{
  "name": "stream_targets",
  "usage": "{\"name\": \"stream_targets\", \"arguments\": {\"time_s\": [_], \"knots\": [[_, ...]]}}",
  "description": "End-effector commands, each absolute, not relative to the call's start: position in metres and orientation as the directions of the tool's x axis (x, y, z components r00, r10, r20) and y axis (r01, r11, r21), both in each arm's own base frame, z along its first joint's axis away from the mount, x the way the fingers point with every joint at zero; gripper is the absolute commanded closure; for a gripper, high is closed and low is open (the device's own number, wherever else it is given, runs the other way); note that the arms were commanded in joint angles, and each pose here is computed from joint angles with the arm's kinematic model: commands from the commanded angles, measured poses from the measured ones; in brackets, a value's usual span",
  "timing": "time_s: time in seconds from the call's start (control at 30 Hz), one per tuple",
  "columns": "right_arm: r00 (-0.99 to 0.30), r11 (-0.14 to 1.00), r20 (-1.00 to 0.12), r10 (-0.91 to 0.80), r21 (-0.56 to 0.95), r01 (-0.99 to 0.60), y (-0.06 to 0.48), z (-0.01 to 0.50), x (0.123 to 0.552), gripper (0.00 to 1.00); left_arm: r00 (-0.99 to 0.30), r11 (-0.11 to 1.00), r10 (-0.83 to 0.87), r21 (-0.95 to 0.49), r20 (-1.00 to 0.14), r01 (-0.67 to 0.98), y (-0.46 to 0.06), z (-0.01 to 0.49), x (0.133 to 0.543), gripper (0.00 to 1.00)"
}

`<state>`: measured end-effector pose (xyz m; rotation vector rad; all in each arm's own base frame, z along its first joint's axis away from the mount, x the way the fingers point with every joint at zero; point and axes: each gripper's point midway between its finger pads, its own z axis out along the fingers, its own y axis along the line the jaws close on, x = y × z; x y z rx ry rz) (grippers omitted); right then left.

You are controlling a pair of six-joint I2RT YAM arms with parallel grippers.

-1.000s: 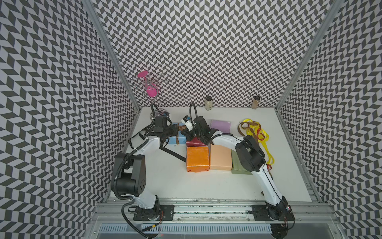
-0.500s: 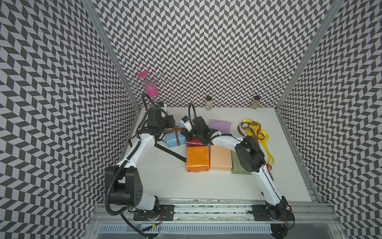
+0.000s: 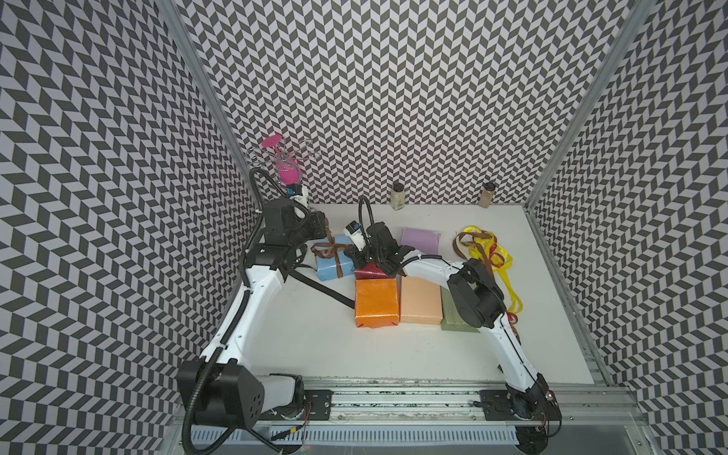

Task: Untie the ribbon bows on the gift boxes
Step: Untie the ribbon from the gift box.

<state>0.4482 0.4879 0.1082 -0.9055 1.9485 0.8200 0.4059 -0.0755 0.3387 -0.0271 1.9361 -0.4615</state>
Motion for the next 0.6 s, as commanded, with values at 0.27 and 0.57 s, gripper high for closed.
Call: {"name": "stream_targets", "arguments": {"time_s": [0.27, 0.57], "knots": [[-0.463, 0.569, -0.810, -0.359, 0.204, -0.797, 0.476, 0.068, 0.444, 0.96, -0.212, 0.943, -0.240, -0.279, -0.947, 0.183, -0.057, 0.405, 0.373, 0.99], [-0.400, 0.527, -0.858, -0.321, 0.189, -0.828, 0.473, 0.113, 0.433, 0.95, -0.373, 0.919, -0.237, -0.331, -0.897, 0.212, -0.072, 0.343, 0.377, 0.96]]}}
